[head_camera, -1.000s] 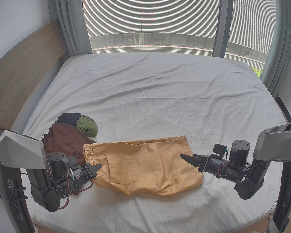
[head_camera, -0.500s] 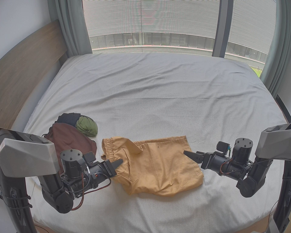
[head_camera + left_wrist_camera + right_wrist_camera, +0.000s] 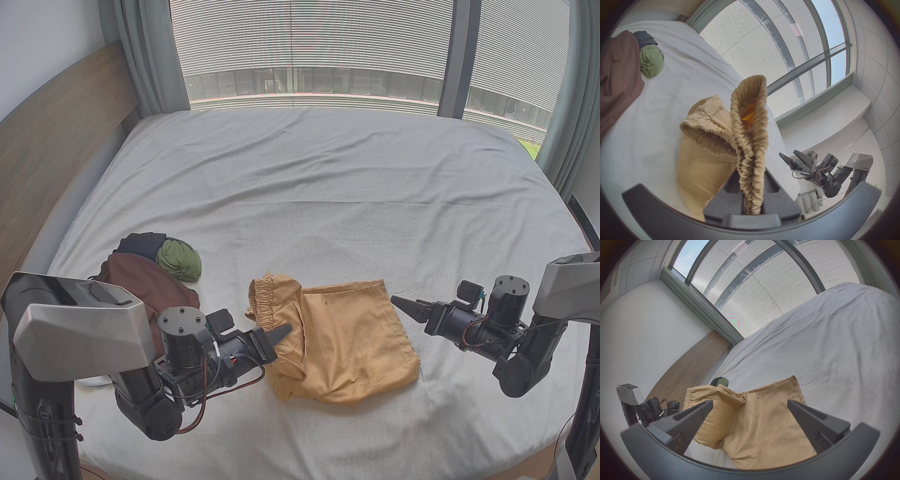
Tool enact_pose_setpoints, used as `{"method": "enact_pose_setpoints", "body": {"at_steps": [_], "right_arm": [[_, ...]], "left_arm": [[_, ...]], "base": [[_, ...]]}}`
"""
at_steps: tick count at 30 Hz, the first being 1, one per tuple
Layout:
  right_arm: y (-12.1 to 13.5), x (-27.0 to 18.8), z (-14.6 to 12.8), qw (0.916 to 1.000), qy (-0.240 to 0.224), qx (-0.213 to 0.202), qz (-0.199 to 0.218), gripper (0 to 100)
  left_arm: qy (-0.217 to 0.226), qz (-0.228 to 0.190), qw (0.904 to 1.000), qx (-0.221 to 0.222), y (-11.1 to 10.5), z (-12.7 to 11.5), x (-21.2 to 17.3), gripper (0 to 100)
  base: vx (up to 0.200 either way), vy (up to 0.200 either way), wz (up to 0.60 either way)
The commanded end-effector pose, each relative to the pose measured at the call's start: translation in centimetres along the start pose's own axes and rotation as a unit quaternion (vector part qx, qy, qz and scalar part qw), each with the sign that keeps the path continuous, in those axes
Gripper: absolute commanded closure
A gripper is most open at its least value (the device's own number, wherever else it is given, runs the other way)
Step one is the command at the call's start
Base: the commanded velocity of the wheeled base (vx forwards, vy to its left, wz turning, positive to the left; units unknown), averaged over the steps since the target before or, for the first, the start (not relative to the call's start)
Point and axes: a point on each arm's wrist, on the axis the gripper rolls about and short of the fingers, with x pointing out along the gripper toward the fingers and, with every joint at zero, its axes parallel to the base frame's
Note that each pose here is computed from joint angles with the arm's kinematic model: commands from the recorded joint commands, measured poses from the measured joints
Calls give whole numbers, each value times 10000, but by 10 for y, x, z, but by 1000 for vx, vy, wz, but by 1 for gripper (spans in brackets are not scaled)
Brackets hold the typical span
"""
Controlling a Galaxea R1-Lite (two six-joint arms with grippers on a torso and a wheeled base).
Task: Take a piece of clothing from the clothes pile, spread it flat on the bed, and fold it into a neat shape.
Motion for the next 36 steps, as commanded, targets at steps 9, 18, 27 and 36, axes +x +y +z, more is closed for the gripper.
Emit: {"method": "enact_pose_setpoints", "body": {"at_steps": [9, 18, 27, 36], "right_arm": [[-10, -2, 10, 9998, -179, 0, -100, 0], [-13, -2, 14, 9996, -246, -14, -115, 0], [-22, -3, 22, 9990, -405, -29, -210, 0], [-28, -3, 29, 9982, -545, -40, -264, 0]], "left_arm": [[96, -356, 9993, 42, -14, -14, 36, 100], [79, -650, 9978, -118, -31, -16, 52, 100], [277, -775, 9965, -157, -43, -27, 72, 100], [411, -779, 9959, -196, -46, -36, 89, 100]], "base": [[0, 0, 0], [0, 0, 0], [0, 0, 0], [0, 0, 0]]}}
